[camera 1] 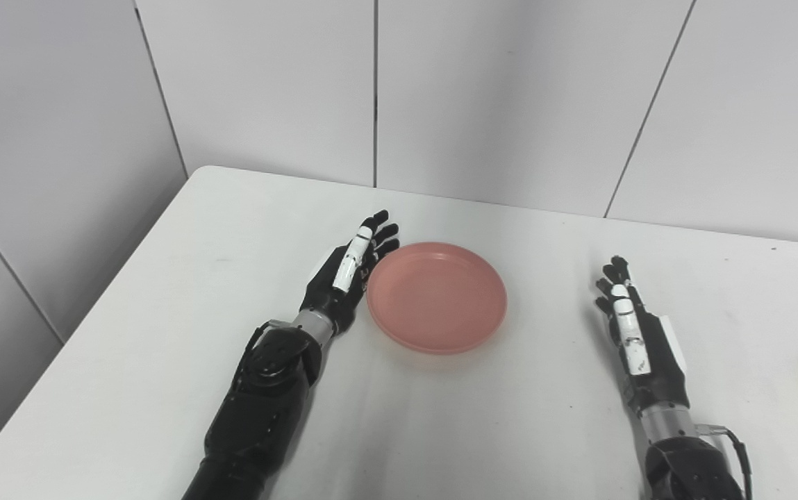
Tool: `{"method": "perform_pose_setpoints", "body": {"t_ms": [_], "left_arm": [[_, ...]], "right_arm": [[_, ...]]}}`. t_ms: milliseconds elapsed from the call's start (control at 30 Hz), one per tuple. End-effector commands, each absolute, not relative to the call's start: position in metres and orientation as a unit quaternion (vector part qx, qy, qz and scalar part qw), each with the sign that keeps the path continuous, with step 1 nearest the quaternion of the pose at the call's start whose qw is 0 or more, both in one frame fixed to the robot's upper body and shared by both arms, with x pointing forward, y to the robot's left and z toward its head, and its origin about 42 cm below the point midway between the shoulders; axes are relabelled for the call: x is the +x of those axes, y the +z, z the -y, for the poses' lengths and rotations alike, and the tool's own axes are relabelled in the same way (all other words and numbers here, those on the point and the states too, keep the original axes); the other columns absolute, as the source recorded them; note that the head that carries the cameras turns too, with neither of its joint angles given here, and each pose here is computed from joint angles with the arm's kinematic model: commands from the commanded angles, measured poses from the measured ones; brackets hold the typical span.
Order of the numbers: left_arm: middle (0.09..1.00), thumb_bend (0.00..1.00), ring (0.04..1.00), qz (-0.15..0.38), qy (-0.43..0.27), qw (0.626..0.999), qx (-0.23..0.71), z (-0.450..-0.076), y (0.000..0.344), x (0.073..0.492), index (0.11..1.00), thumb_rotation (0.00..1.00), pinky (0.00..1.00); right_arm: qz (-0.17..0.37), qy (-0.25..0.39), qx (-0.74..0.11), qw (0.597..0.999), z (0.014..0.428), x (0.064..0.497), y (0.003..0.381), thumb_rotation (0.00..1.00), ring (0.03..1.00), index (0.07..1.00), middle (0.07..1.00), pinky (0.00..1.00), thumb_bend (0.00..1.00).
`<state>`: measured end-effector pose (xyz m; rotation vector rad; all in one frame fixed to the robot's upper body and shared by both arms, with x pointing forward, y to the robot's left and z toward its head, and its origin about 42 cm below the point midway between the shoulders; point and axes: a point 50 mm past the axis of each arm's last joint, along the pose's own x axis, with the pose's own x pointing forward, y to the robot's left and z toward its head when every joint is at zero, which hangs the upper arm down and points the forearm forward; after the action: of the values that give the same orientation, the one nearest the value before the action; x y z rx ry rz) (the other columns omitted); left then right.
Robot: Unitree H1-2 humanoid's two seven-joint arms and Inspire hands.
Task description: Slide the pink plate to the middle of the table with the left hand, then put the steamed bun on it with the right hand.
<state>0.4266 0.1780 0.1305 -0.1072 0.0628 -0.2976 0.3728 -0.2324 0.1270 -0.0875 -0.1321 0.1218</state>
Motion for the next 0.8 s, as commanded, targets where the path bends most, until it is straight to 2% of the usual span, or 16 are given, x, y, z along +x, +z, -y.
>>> {"method": "perform_pose_setpoints", "body": {"t_ms": [0,233,767], "left_arm": [[0.947,0.42,0.939,-0.104,-0.195,0.974,-0.049,-0.155,0.097,0.408,0.955,1.0,0.96],[0.94,0.47,0.933,-0.112,-0.218,0.968,-0.049,-0.149,0.084,0.402,0.943,1.0,0.95],[0.93,0.49,0.929,-0.125,-0.249,0.959,-0.056,-0.152,0.075,0.393,0.928,1.0,0.95]], "right_arm": [[0.027,0.062,-0.029,0.997,0.222,0.357,0.098,1.0,0.964,0.992,0.979,0.97,0.19],[0.026,0.062,-0.037,0.997,0.218,0.357,0.097,1.0,0.96,0.987,0.973,0.96,0.2],[0.024,0.064,-0.042,0.997,0.211,0.357,0.096,1.0,0.943,0.979,0.966,0.93,0.21]]}}
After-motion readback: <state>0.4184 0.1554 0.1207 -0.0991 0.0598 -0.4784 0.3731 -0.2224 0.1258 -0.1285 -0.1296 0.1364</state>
